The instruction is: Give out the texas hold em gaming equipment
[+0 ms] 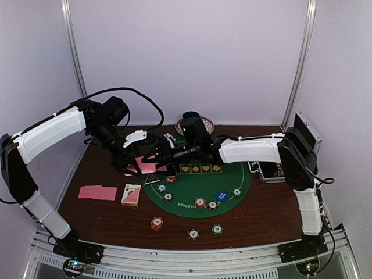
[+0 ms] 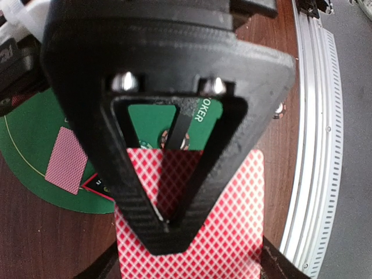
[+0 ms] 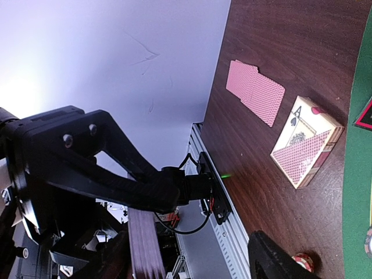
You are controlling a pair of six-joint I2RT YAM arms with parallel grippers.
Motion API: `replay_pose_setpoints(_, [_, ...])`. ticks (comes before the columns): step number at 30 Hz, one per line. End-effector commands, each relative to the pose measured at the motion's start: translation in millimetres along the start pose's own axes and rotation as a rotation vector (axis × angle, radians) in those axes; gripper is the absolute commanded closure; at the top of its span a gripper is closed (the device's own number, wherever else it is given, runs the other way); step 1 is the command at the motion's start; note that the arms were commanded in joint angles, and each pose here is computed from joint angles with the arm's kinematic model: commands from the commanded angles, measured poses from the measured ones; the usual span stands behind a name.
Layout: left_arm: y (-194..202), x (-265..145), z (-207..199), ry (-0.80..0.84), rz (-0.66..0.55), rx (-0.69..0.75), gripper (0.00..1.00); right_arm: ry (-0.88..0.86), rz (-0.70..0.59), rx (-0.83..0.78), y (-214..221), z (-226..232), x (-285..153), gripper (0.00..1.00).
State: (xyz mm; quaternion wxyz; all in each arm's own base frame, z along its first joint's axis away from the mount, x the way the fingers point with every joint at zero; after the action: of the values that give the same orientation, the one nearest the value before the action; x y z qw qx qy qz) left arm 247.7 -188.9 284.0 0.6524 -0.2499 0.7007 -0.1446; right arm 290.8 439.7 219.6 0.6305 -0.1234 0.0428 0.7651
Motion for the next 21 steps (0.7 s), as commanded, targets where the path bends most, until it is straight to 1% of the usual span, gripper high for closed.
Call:
replay_pose_setpoints(1, [-8.6,-11.5,-0.7,-0.017,-0.068,0.023,1.0,0.043,0.005,0.01,4.9,-2.3,-16.5,0.33])
replay_pose_setpoints(9, [-6.2,-10.6,-1.6,-0.019,-0.06,0.025,1.0,0.051,0.012,-0.006,7.5,6.4,-24.6,0.4])
replay_pose_setpoints(14, [-5.6,-9.5,-1.3,-0.018,-0.055,0.026,1.0,0.041,0.006,-0.015,9.5,16.0,-33.9,0.49])
replay_pose_setpoints(21, [-5.3,-8.7,-1.2,-0.015,-0.055,0.026,1.0,0.006,-0.007,-0.016,10.9,28.5,-43.1,0.56])
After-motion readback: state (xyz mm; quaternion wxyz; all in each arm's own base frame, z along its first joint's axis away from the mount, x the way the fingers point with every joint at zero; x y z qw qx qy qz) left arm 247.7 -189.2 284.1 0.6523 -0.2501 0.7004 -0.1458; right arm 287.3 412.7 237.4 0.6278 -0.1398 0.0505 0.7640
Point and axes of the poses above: each gripper's point midway between its finger pads, its own x axis out along the fingers, its own z axis along the line the jaws close on, y = z × x, the point moved 10 cm from there along -x, back along the fingers, and after that the axes turned 3 degrees about x, right-handed, at the moved point
